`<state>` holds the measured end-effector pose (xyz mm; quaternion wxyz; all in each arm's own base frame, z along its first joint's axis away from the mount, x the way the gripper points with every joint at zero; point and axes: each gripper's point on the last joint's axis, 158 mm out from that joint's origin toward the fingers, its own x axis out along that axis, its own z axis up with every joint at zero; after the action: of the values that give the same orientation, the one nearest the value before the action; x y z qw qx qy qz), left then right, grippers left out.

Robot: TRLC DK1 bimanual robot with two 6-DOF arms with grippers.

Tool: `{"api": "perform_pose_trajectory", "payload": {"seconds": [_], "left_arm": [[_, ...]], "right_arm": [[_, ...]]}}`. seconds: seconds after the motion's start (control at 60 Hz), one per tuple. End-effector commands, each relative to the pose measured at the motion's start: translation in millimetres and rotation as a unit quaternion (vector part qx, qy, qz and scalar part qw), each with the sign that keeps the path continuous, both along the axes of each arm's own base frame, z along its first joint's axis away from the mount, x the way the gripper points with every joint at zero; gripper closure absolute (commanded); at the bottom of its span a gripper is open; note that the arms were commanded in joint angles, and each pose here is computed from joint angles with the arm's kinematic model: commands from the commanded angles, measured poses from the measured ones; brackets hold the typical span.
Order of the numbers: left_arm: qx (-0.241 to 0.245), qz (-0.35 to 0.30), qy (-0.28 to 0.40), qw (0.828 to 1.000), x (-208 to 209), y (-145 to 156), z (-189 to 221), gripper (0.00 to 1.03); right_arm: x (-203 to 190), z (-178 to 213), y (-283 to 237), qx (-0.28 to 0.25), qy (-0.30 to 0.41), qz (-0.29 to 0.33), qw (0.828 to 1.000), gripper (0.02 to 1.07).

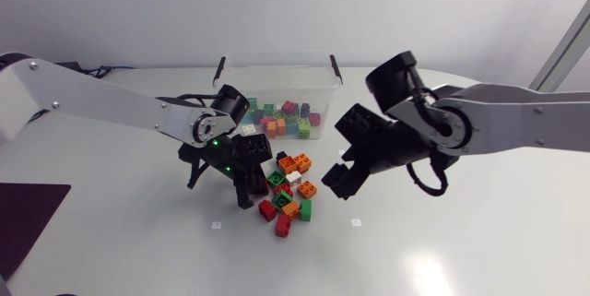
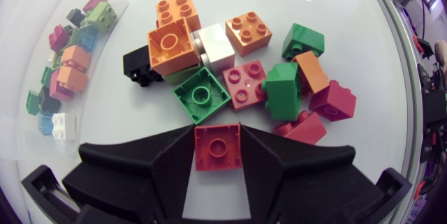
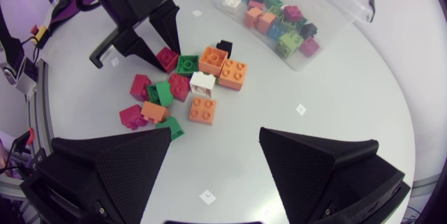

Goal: Place the duplo bricks in the container

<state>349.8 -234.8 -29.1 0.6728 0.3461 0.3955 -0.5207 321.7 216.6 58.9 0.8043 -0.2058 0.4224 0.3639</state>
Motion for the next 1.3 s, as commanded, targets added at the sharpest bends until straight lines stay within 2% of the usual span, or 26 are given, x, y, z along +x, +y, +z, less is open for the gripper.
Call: {"api": "perform_pose_trajectory", "payload": {"seconds": [0.0, 0.483, 0.933, 1.283], "left_arm": [[0.000, 0.002, -0.009, 1.000, 3.0, 5.0, 12.2, 0.76], [-0.017, 0.020, -0.044, 0.999, 6.2, 18.6, 62.0, 0.76], [-0.021, 0.030, -0.052, 0.998, 1.6, 27.2, 75.8, 0.76], [-0.037, 0.036, -0.082, 0.995, -1.3, 33.5, 115.4, 0.76]], "right_arm": [[5.9, -14.9, 9.8, -0.015, 0.008, 0.005, 1.000, 0.16], [66.8, -42.2, 41.4, -0.045, 0.026, -0.038, 0.998, 0.16], [81.2, -67.1, 40.2, -0.070, 0.040, -0.051, 0.995, 0.16], [90.8, -79.9, 38.7, -0.079, 0.044, -0.059, 0.994, 0.16]]}}
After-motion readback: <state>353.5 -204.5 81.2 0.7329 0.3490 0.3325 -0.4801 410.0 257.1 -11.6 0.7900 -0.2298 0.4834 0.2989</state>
